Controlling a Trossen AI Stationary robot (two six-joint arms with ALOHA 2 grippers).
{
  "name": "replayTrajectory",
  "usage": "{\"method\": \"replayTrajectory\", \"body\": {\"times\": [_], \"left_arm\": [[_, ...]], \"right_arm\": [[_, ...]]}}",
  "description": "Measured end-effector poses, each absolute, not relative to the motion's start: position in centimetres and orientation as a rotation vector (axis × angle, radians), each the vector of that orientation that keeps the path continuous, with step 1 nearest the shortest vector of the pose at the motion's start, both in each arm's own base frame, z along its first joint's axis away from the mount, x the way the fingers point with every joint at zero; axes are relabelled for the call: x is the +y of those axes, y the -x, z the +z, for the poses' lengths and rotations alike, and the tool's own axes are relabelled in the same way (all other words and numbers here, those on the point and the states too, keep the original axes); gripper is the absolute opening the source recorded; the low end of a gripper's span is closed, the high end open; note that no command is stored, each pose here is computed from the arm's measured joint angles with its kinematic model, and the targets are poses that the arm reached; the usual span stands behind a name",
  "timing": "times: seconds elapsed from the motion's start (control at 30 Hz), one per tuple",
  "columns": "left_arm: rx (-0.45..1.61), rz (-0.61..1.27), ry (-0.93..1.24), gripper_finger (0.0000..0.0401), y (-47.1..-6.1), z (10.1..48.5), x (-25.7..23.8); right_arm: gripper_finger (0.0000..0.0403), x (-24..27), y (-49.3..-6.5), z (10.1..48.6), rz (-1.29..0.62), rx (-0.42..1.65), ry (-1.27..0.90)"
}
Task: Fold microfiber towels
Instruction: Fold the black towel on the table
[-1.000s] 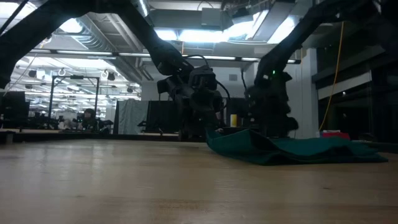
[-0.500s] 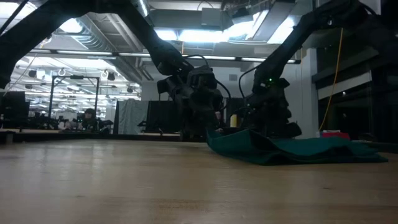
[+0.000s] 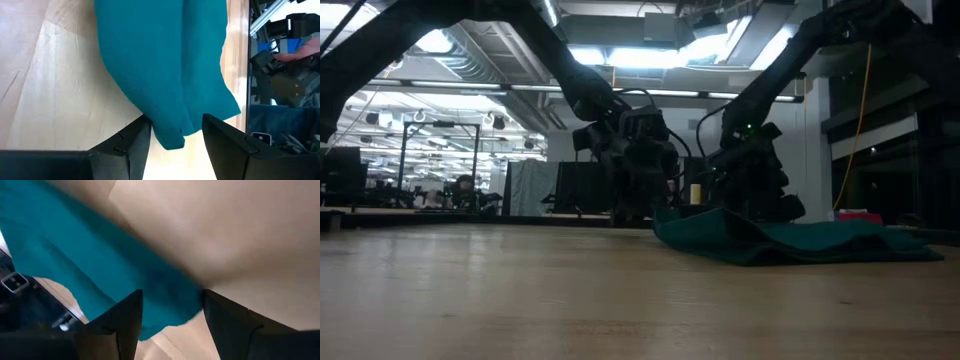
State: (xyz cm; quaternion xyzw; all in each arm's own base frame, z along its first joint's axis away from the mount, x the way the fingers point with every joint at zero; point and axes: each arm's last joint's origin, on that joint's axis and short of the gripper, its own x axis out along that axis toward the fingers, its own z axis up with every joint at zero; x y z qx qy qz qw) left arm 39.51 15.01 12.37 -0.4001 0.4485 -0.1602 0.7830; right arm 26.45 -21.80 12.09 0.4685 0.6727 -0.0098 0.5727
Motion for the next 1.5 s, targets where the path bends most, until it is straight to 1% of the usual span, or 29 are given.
{"method": "replayTrajectory", "body": {"times": [0.1, 0.2, 0.27, 0.33, 0.4, 0.43, 0.5, 0.53, 0.57, 0.6, 0.7, 0.73, 0.77, 0.87, 1.0, 1.17, 1.33, 1.4, 1.5], "left_arm": [[0.969, -0.343, 0.862, 0.0173, -39.5, 12.4, 15.0], [0.968, -0.343, 0.854, 0.0173, -39.5, 12.4, 15.0], [0.968, -0.342, 0.853, 0.0173, -39.5, 12.4, 15.0], [0.970, -0.336, 0.847, 0.0173, -39.5, 12.3, 15.0], [0.976, -0.314, 0.833, 0.0173, -39.5, 12.3, 15.1], [0.978, -0.306, 0.829, 0.0173, -39.5, 12.3, 15.1], [0.980, -0.304, 0.828, 0.0167, -39.5, 12.3, 15.1], [0.981, -0.308, 0.825, 0.0158, -39.5, 12.2, 15.1], [0.984, -0.312, 0.820, 0.0143, -39.4, 12.2, 15.1], [0.989, -0.309, 0.819, 0.0122, -39.4, 12.2, 15.1], [1.015, -0.255, 0.831, 0.0033, -39.3, 12.1, 15.1], [1.027, -0.208, 0.844, 0.0018, -39.2, 12.0, 15.3], [1.031, -0.185, 0.842, 0.0011, -39.1, 12.0, 15.6], [1.019, -0.176, 0.841, 0.0005, -38.9, 12.3, 16.5], [1.007, -0.148, 0.817, 0.0004, -39.4, 14.1, 17.7], [0.941, -0.122, 0.768, 0.0003, -41.0, 18.5, 19.2], [0.896, -0.095, 0.722, 0.0003, -42.1, 23.1, 19.5], [0.910, -0.073, 0.707, 0.0002, -42.3, 24.2, 19.2], [0.973, -0.030, 0.682, 0.0002, -42.2, 24.4, 18.5]], "right_arm": [[0.0209, -21.0, -27.0, 12.1, -0.001, 1.595, -1.085], [0.0212, -19.8, -27.7, 11.9, 0.083, 1.552, -1.137], [0.0210, -18.7, -28.2, 11.6, 0.098, 1.590, -1.088], [0.0198, -17.7, -28.5, 11.2, 0.093, 1.640, -1.030], [0.0166, -17.3, -28.6, 11.1, 0.095, 1.657, -1.014], [0.0141, -17.2, -28.6, 11.1, 0.096, 1.658, -1.014], [0.0067, -17.4, -28.6, 11.0, 0.105, 1.645, -1.007], [0.0034, -17.6, -28.5, 11.0, 0.110, 1.640, -1.000], [0.0020, -17.8, -28.4, 11.1, 0.102, 1.645, -0.993], [0.0016, -18.1, -28.2, 11.1, 0.091, 1.646, -1.001], [0.0007, -19.4, -27.6, 12.2, 0.056, 1.605, -1.014], [0.0007, -19.9, -27.5, 13.0, 0.038, 1.580, -1.005], [0.0006, -20.3, -27.4, 13.8, 0.022, 1.553, -0.993], [0.0005, -21.1, -26.9, 16.0, -0.015, 1.488, -0.954], [0.0003, -21.7, -26.1, 17.2, -0.037, 1.454, -0.959], [0.0002, -21.5, -26.0, 18.2, -0.018, 1.416, -0.915], [0.0001, -21.6, -25.6, 19.3, -0.014, 1.388, -0.849], [0.0001, -21.7, -25.4, 19.7, -0.017, 1.376, -0.834], [0.0001, -22.1, -24.9, 20.1, -0.020, 1.359, -0.821]]}}
